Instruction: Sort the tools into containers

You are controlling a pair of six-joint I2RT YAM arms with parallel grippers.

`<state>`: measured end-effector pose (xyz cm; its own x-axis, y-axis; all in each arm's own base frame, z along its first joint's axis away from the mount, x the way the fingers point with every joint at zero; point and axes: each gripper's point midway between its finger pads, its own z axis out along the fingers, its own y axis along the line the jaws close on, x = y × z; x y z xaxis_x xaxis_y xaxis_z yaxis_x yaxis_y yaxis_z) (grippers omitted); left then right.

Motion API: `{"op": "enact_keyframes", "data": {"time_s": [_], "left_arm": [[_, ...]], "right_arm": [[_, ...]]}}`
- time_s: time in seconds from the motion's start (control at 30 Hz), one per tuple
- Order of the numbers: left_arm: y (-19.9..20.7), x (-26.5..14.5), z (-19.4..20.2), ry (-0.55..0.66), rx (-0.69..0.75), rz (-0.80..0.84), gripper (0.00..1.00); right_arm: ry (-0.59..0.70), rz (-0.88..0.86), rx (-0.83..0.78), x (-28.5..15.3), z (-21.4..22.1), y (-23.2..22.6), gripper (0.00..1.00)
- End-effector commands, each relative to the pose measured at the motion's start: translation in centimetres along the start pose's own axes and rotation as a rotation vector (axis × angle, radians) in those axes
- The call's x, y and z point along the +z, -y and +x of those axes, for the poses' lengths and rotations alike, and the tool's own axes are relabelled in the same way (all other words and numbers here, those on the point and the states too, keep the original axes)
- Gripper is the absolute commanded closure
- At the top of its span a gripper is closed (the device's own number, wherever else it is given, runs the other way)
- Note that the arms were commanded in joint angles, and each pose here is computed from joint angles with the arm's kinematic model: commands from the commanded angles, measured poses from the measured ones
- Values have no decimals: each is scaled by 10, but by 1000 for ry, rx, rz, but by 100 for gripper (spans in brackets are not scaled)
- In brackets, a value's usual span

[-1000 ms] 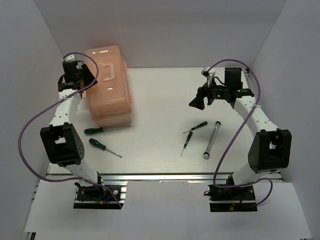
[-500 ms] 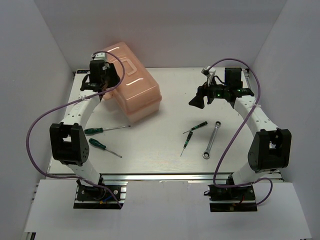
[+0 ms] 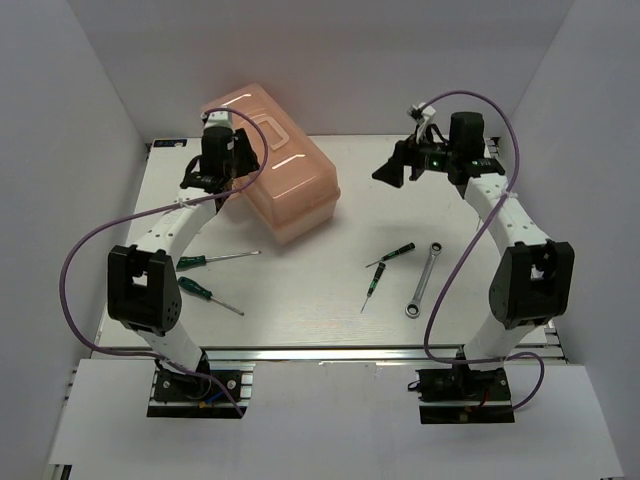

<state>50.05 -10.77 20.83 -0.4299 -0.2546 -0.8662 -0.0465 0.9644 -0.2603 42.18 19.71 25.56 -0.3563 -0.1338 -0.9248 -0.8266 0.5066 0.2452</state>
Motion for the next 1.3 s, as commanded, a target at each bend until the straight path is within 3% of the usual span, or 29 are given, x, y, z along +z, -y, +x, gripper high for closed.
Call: {"op": "enact_keyframes", "data": {"time_s": [0.0, 0.2, 0.4, 0.63, 0.9, 1.1, 1.27], "left_arm": [[64, -38, 221, -655, 151, 314, 39], [85, -61, 262, -738, 237, 367, 39], [84, -77, 278, -783, 282, 381, 39], [79, -81, 270, -764, 262, 333, 35], [80, -67, 259, -744, 162, 209, 33], [73, -59, 198, -582, 80, 88, 30], [105, -81, 123, -384, 22, 218, 27]], "right_arm": [[128, -11, 42, 9, -59, 4, 11], [158, -17, 67, 33, -83, 8, 11], [172, 23, 72, 55, -97, 7, 11], [183, 345, 89, 66, -103, 38, 16], [183, 565, 90, 24, -103, 52, 18], [218, 648, 154, -27, -100, 55, 24], [200, 656, 255, -52, -76, 58, 28]]}}
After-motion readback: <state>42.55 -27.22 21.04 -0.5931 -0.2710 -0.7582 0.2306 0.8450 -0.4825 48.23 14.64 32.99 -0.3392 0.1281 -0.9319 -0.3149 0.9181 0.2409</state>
